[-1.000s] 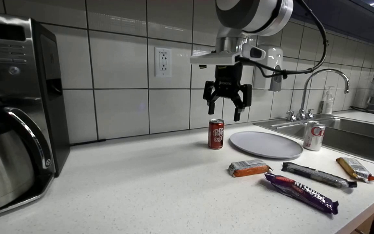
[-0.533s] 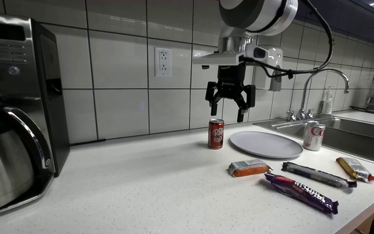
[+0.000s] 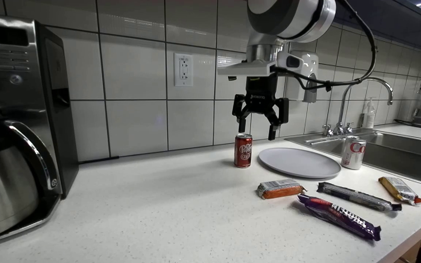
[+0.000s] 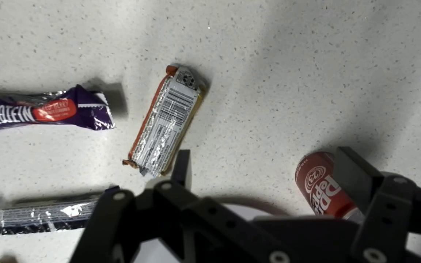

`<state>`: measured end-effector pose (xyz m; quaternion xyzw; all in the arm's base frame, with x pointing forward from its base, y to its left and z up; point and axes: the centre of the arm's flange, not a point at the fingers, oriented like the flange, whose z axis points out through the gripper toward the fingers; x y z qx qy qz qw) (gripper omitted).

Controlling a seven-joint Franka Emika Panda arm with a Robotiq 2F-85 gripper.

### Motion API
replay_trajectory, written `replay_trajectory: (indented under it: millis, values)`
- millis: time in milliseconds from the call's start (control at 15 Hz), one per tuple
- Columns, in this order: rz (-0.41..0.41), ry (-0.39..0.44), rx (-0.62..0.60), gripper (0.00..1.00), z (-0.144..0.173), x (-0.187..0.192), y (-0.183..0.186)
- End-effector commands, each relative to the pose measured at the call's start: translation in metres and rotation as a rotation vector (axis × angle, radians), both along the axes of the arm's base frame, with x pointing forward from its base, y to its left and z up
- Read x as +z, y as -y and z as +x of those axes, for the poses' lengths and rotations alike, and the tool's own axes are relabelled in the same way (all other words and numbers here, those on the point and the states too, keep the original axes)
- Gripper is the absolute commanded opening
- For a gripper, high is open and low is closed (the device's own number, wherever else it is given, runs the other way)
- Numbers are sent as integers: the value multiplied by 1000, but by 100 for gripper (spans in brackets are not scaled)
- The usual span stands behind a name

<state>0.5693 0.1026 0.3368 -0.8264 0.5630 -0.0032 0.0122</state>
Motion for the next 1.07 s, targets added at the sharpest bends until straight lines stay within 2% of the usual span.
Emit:
replay_trajectory:
  millis: [0,1000]
  values:
    - [10,6,-27,100,-14,-1,3]
    - [-7,-63,-135,100,-51,-45,17]
